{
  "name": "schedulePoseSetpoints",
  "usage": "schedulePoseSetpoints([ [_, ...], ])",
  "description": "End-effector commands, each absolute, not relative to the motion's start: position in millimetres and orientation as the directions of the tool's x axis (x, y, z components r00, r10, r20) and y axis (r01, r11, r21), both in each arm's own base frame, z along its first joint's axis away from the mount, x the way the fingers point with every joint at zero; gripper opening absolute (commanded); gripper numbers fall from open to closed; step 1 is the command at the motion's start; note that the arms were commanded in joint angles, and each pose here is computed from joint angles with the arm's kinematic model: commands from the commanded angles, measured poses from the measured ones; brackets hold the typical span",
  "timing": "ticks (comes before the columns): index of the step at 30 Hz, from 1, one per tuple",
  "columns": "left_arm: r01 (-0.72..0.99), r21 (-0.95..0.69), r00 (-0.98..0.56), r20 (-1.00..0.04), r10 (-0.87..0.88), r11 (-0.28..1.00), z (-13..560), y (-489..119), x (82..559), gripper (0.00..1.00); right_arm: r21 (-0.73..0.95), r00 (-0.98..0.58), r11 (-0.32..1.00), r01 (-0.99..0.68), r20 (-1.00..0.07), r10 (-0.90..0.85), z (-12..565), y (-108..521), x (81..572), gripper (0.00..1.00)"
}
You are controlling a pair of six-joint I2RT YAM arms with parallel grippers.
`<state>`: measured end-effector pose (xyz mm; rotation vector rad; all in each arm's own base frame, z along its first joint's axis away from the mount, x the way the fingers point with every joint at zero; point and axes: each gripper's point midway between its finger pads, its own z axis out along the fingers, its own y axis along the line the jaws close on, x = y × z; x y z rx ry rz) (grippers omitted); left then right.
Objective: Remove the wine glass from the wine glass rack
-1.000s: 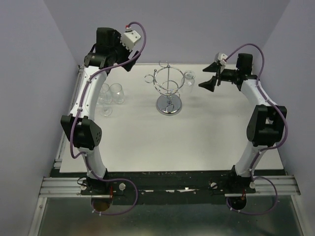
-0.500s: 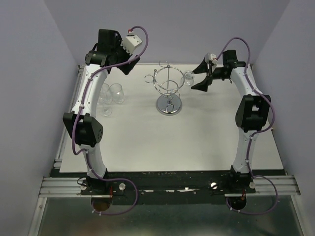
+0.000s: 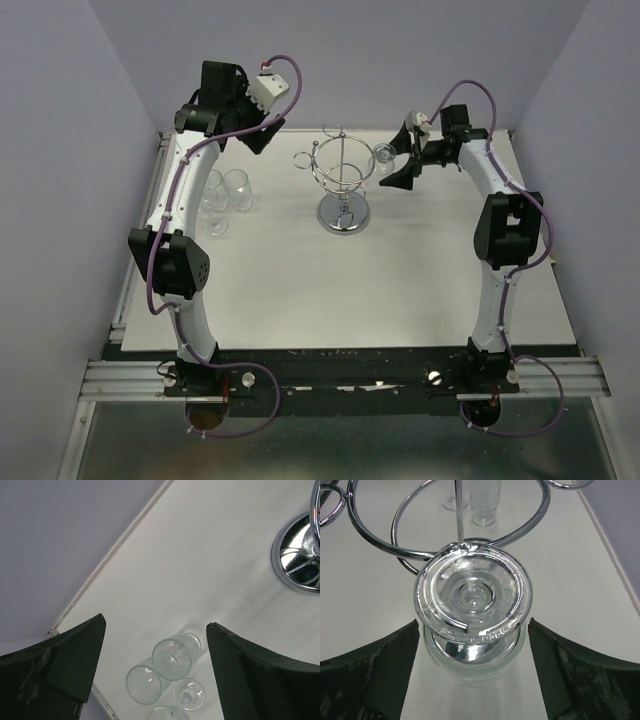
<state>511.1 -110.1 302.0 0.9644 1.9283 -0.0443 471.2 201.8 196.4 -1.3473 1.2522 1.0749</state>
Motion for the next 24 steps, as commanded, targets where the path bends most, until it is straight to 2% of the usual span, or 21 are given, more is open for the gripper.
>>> schedulePoseSetpoints([
  [1,0.613,0.351,-0.25,-0.763,0.596,0.708,305.7,-105.7,514.0,0.99,-0.09,0.09,-0.007,-0.996,-0.988,-0.125,196.2,204.2,473.2,0.95],
  [10,0.599,0.346,-0.263,-0.767,0.585,0.722,307.1,-105.1,516.7,0.99,-0.087,0.087,-0.006,-0.996,-0.988,-0.127,194.3,204.1,472.9,0.84],
  [16,0.6,0.348,-0.26,-0.767,0.587,0.72,308.2,-105.8,516.2,0.99,-0.126,0.125,0.001,-0.992,-0.982,-0.14,203.3,202.2,473.3,0.66],
  [24,0.606,0.337,-0.251,-0.779,0.575,0.72,310.8,-109.4,516.2,0.99,-0.155,0.148,0.031,-0.987,-0.977,-0.155,223.9,194.9,471.7,0.52],
])
